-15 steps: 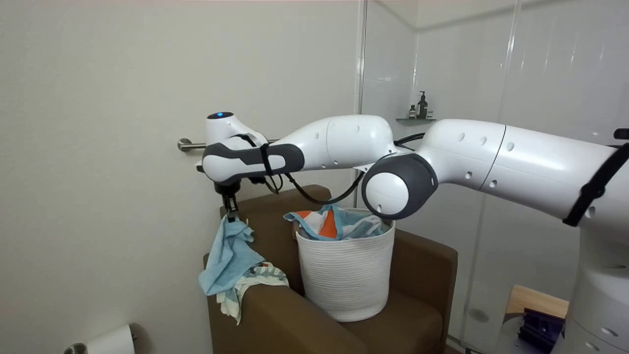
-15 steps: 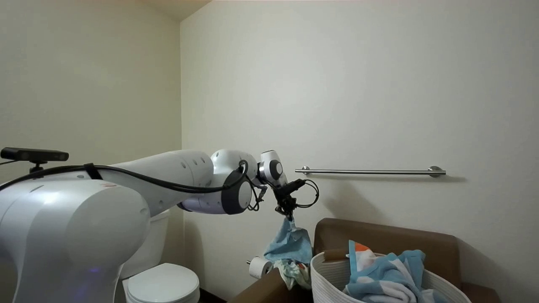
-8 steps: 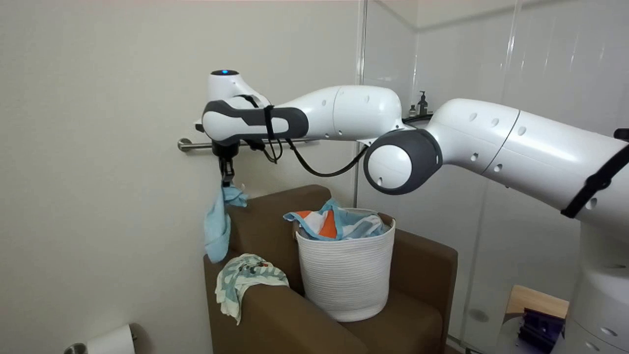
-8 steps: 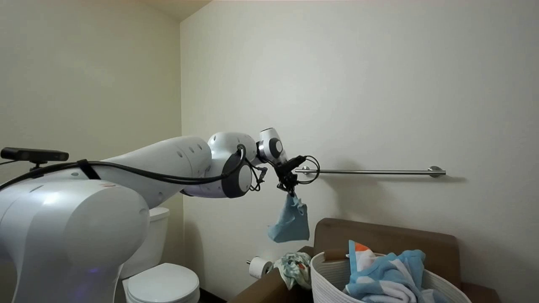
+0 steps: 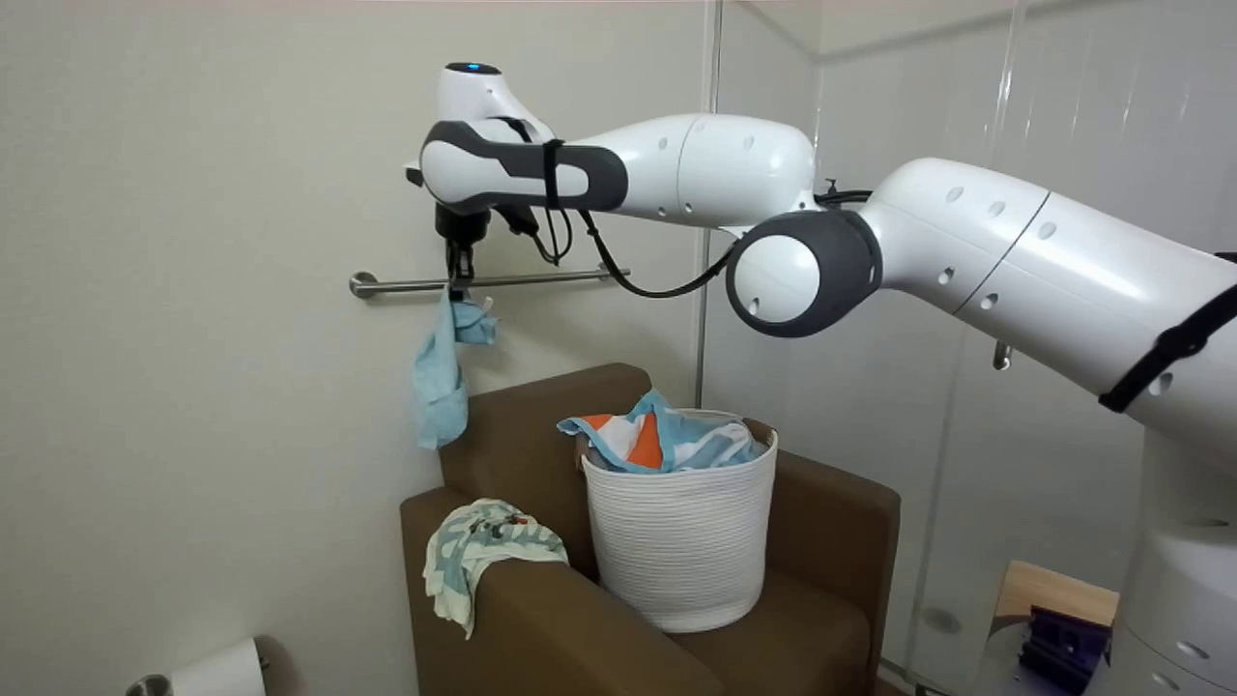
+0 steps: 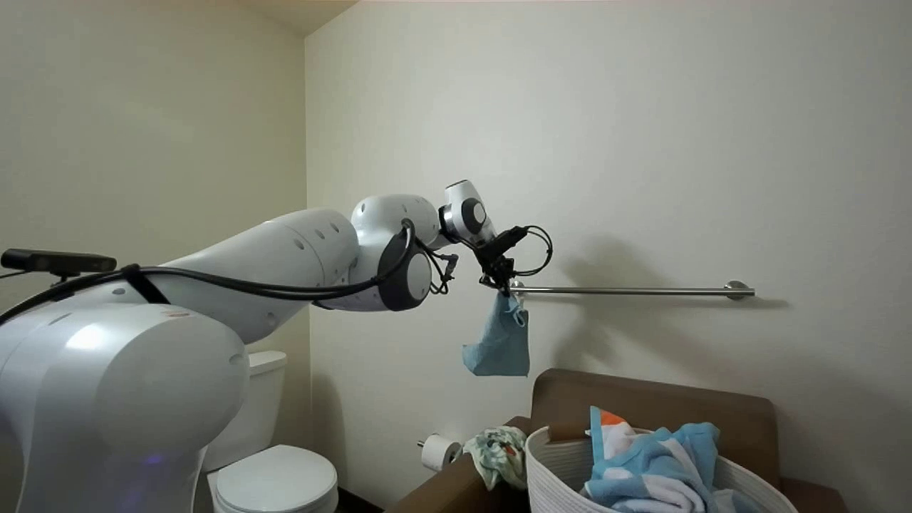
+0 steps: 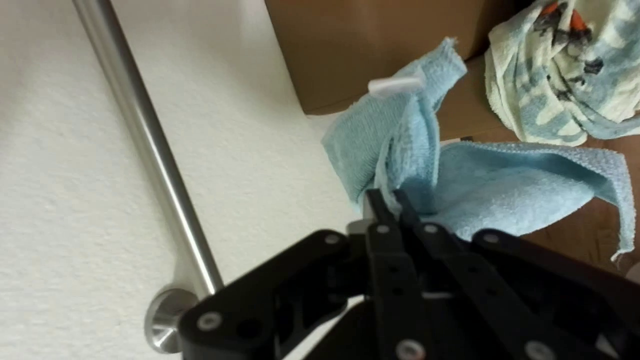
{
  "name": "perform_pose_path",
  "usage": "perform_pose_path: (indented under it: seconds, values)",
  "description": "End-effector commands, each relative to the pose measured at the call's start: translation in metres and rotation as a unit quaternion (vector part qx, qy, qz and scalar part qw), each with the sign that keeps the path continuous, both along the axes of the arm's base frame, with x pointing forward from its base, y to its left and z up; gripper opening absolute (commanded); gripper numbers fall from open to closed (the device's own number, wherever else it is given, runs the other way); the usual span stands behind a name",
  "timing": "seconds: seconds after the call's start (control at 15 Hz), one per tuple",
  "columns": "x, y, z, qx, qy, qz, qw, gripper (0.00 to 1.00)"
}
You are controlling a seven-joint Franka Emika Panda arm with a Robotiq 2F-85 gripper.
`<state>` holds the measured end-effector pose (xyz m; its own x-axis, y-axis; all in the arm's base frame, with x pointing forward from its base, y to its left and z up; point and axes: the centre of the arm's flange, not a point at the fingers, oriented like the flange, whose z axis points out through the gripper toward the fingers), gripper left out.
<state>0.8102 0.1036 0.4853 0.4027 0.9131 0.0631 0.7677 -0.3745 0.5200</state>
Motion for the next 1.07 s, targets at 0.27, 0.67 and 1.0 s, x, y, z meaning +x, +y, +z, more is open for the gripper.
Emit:
perform_pose_path:
  seconds: [0.27, 0.67, 1.0]
  values:
    - [-0.062, -0.088, 0.01, 0.02, -0.039, -0.033, 0.9985, 0.03]
    - [-0.064, -0.136, 0.01, 0.031, -0.068, -0.07, 0.9947, 0.03]
    - [-0.065, -0.154, 0.014, 0.032, -0.091, -0.081, 0.992, 0.03]
